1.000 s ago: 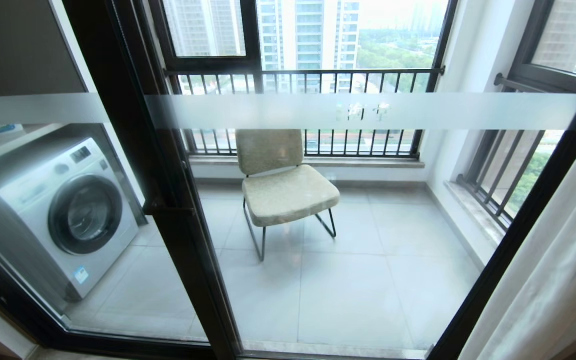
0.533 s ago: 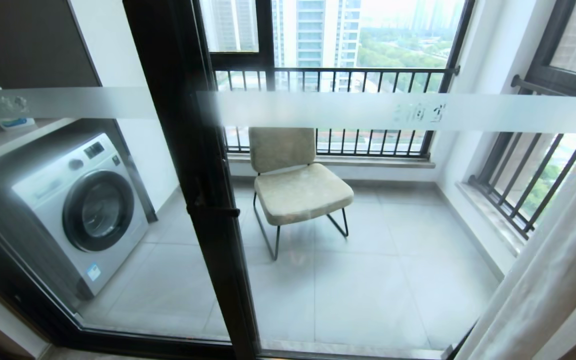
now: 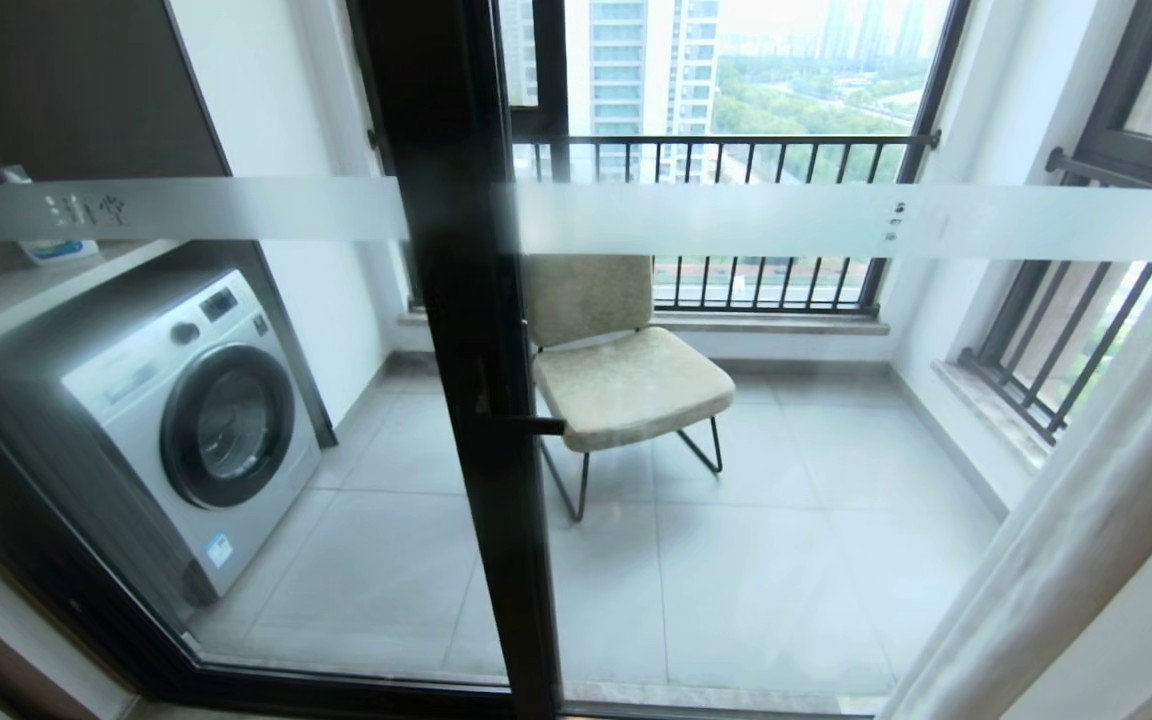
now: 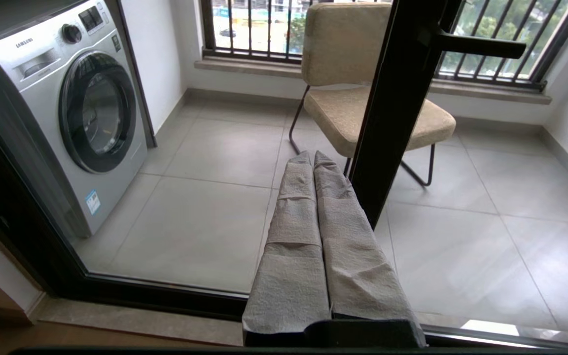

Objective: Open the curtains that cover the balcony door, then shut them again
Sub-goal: Close the inner curtains on both sides

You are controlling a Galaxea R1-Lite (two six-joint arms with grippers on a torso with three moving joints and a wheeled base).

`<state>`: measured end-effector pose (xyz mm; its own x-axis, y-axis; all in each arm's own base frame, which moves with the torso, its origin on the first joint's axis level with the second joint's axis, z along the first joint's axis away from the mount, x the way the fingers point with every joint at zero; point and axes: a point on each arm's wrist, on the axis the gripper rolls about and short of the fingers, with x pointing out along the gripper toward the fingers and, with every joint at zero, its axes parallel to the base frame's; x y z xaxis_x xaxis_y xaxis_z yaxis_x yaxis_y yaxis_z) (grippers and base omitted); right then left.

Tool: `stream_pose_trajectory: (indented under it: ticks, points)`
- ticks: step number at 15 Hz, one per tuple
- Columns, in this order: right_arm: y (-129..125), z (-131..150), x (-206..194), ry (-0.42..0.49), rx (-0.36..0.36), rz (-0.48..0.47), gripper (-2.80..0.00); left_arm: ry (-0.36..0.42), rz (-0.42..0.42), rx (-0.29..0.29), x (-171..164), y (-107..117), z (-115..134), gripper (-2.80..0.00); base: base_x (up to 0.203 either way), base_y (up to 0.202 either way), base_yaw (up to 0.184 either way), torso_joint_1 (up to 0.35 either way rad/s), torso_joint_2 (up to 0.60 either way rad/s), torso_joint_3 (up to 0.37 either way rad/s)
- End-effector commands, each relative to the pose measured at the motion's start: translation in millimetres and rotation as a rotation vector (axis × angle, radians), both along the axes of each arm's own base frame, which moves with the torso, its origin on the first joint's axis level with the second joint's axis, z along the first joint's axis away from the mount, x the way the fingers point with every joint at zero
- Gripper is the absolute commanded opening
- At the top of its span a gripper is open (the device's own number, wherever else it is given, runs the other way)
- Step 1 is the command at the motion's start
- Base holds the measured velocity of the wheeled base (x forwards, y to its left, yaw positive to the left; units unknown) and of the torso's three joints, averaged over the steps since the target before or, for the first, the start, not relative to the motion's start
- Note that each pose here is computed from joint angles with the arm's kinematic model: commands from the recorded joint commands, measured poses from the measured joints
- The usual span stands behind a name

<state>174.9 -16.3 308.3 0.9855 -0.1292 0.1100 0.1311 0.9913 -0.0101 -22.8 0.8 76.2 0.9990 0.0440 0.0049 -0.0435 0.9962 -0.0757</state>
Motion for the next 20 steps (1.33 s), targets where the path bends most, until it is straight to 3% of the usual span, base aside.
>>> stream_pose_trajectory:
  ticks: [1,5,20]
  points:
    - [1,-1,5,0.008,0.000,0.005,-2.80,0.000,0.001,-0.001,0,0,0,-2.80,0.000,0.187,-0.001,0.002,0.00,0.002]
    - [1,-1,11,0.020,-0.034,0.007,-2.80,0.000,0.002,-0.001,0,0,0,-2.80,0.000,0.192,-0.001,0.001,0.00,0.002]
    - [16,2,31,0.003,-0.036,0.079,-2.80,-0.001,0.002,-0.001,0,0,0,-2.80,0.000,0.192,0.000,0.001,0.00,0.002]
